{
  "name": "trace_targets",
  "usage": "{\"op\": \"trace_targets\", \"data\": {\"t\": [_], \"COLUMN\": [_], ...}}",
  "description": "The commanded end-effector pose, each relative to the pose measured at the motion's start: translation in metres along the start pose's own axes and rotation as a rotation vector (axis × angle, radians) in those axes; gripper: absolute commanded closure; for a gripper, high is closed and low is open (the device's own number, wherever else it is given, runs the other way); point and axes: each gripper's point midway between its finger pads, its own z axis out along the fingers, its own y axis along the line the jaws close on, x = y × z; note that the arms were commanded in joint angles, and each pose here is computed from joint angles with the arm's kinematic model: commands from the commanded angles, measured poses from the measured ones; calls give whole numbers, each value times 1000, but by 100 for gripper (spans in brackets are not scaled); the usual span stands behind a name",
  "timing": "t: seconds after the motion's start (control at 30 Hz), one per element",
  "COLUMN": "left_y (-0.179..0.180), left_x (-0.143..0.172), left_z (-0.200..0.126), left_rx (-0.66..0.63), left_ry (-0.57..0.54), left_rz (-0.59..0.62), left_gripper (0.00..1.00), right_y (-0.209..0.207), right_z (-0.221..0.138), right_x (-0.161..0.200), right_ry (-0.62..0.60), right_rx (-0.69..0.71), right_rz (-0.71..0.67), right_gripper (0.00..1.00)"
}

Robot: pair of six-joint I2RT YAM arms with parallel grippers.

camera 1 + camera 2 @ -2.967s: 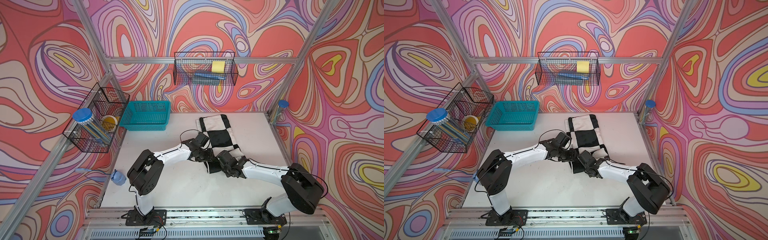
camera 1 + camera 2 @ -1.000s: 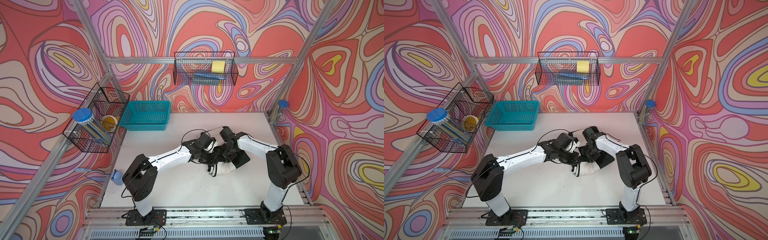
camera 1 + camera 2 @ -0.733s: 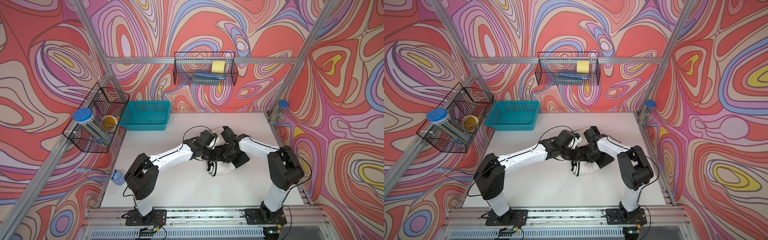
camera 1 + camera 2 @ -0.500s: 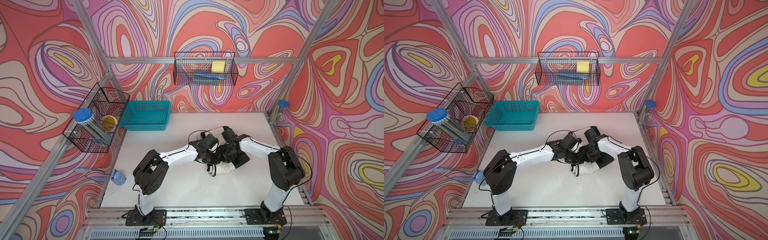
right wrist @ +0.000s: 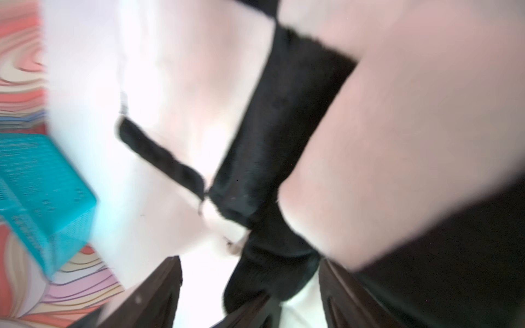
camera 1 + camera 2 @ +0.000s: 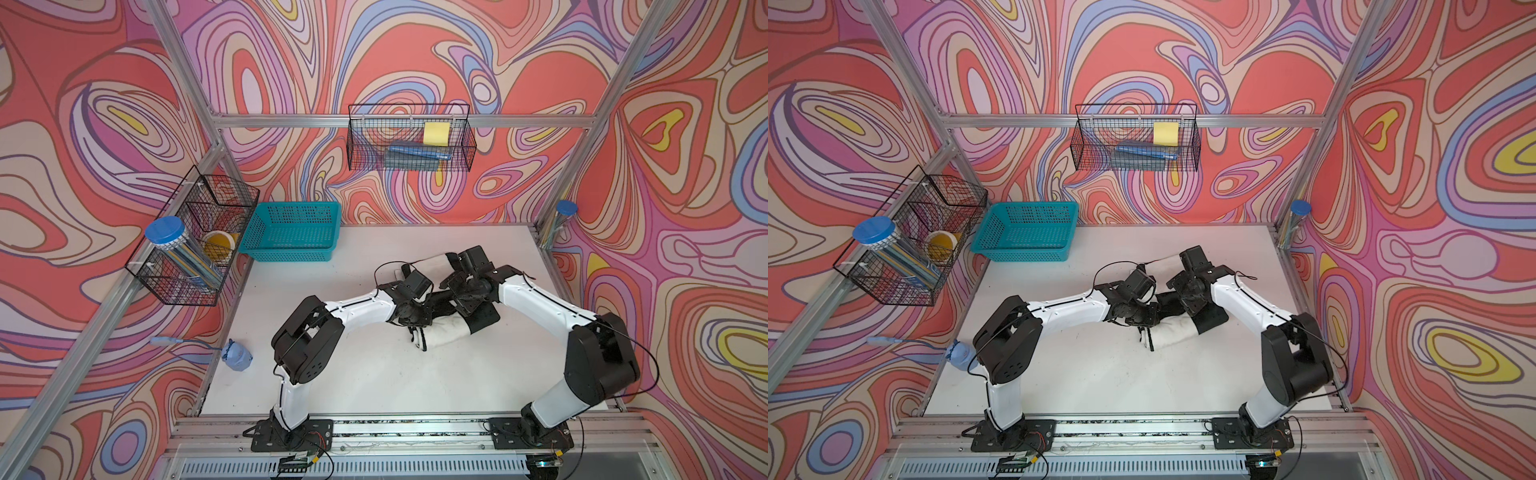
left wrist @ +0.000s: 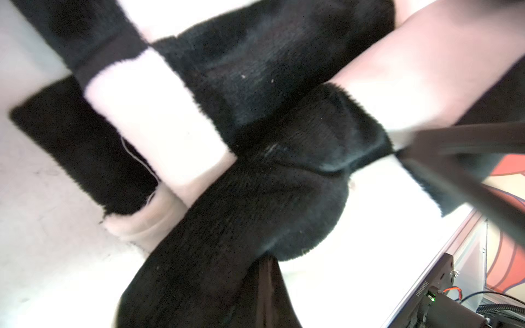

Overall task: Roll up the pillowcase
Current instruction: Roll the pillowcase at the center of the board.

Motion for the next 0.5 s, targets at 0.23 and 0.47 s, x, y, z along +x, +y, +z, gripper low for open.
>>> {"op": "trace_targets", "data": {"t": [0.23, 0.47], "left_y": [3, 3], "left_x": [0, 2], "left_z": [11, 11], "left_rx": [-5, 0], "left_ry": [31, 39], "left_rz": [-34, -37], "left_gripper": [100, 100], "right_y": [-83, -94], "right_z": [-28, -9], "right_x": [43, 49], "right_ry": [-20, -75], "right_rx": [34, 1], "right_rz": [112, 150], "right_gripper": [18, 16]}}
